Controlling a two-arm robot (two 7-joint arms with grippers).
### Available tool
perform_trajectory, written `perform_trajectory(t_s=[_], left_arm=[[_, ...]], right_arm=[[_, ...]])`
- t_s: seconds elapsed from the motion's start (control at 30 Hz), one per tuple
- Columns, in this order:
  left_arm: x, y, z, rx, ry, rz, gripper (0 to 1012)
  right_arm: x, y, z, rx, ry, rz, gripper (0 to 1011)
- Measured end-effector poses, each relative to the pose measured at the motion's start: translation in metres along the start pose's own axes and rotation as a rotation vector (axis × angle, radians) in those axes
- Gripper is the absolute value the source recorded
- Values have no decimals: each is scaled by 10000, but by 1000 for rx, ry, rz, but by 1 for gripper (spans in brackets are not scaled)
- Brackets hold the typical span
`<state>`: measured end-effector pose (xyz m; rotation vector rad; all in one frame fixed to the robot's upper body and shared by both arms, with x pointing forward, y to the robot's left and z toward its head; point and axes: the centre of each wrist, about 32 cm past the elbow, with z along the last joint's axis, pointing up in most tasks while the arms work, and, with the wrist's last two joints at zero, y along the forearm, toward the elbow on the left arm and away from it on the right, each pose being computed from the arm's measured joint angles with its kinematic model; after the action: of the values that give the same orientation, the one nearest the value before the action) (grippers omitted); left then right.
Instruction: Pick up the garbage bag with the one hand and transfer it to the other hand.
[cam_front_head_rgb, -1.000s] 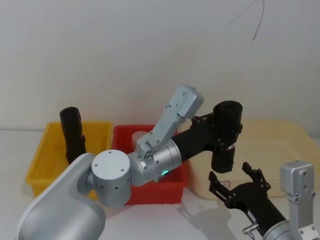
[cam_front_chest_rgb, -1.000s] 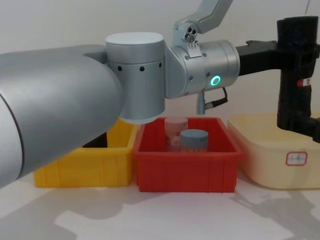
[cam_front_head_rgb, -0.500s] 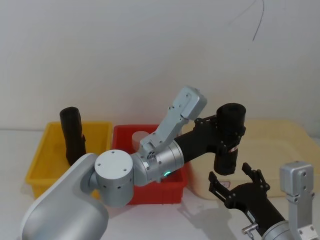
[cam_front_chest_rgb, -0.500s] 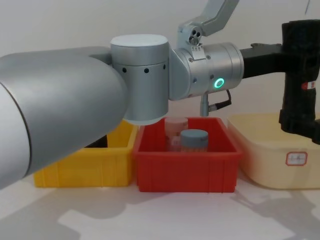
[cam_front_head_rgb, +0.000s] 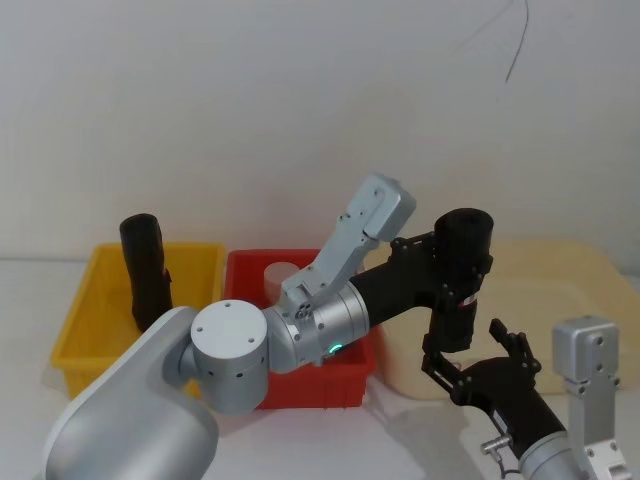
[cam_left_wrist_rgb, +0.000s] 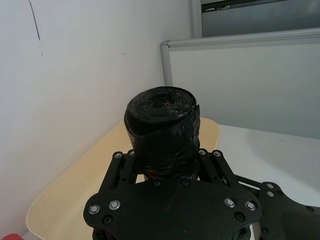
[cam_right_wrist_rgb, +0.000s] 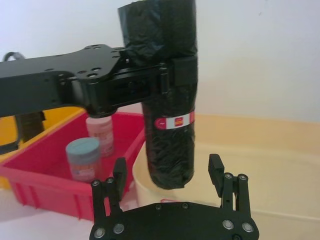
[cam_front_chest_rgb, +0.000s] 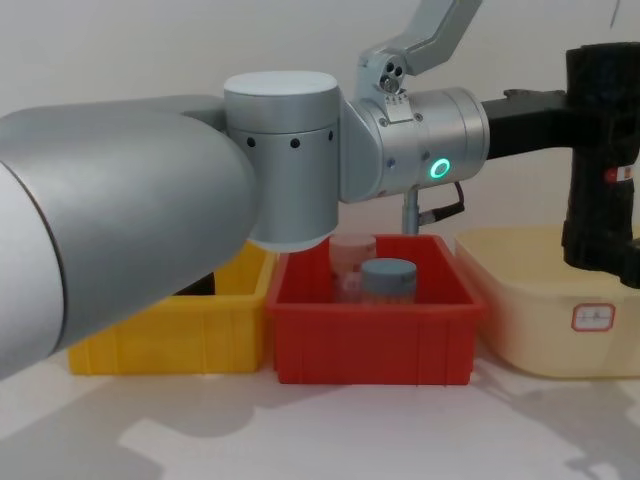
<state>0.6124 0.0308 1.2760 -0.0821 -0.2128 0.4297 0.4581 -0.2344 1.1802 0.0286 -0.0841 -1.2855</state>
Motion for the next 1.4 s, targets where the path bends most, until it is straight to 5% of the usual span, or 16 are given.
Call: perform_trajectory(t_s=[0.5, 0.93, 1.4], left_arm=[[-1, -5, -1, 0, 0, -2, 460], [0, -5, -2, 1, 0, -2, 460], [0, -5, -2, 1, 0, -2, 460]], right_arm=[[82, 218, -3, 14, -5, -37, 1000], [93, 372, 17, 1, 45, -27, 1001], [81, 435, 34, -18, 70, -13, 684]])
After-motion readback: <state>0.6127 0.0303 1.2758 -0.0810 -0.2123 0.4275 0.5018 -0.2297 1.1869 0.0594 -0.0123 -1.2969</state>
